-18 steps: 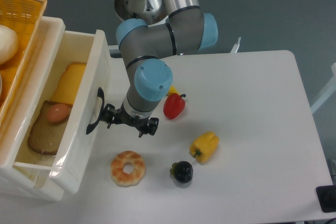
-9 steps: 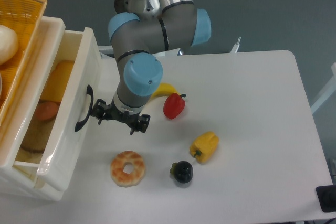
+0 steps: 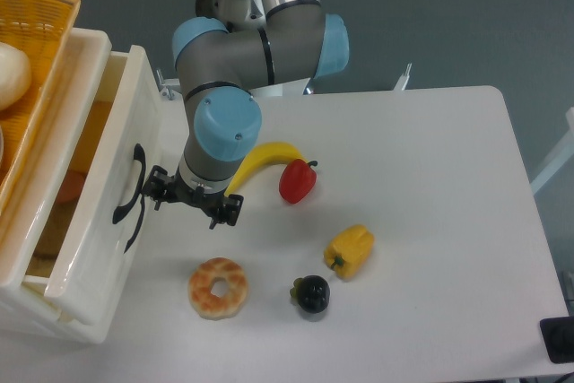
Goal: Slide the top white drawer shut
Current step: 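Push the drawer front with the gripper into the cabinet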
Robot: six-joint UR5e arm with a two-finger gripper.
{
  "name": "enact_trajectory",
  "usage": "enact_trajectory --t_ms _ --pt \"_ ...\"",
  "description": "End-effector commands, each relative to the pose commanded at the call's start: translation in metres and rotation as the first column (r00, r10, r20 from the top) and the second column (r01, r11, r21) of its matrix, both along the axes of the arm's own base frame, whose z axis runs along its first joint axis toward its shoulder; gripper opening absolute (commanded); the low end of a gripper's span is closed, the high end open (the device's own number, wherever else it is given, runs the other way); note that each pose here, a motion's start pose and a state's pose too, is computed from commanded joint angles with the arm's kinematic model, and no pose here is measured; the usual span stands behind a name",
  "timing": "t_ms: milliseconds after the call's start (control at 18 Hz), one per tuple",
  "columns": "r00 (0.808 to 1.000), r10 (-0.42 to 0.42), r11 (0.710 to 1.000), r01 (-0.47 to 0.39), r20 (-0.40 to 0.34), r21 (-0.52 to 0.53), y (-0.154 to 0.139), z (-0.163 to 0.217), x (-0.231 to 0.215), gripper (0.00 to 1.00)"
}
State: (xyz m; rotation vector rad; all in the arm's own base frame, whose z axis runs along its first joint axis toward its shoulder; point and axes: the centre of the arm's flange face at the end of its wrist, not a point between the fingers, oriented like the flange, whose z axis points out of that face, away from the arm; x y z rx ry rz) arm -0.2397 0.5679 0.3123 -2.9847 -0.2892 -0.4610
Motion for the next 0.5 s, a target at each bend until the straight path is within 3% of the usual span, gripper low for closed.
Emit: enact_trajectory --t_ms 500 --pt "1.0 -0.026 1.0 0.026 -0.015 0.012 0.0082 0.0043 0.0093 1.0"
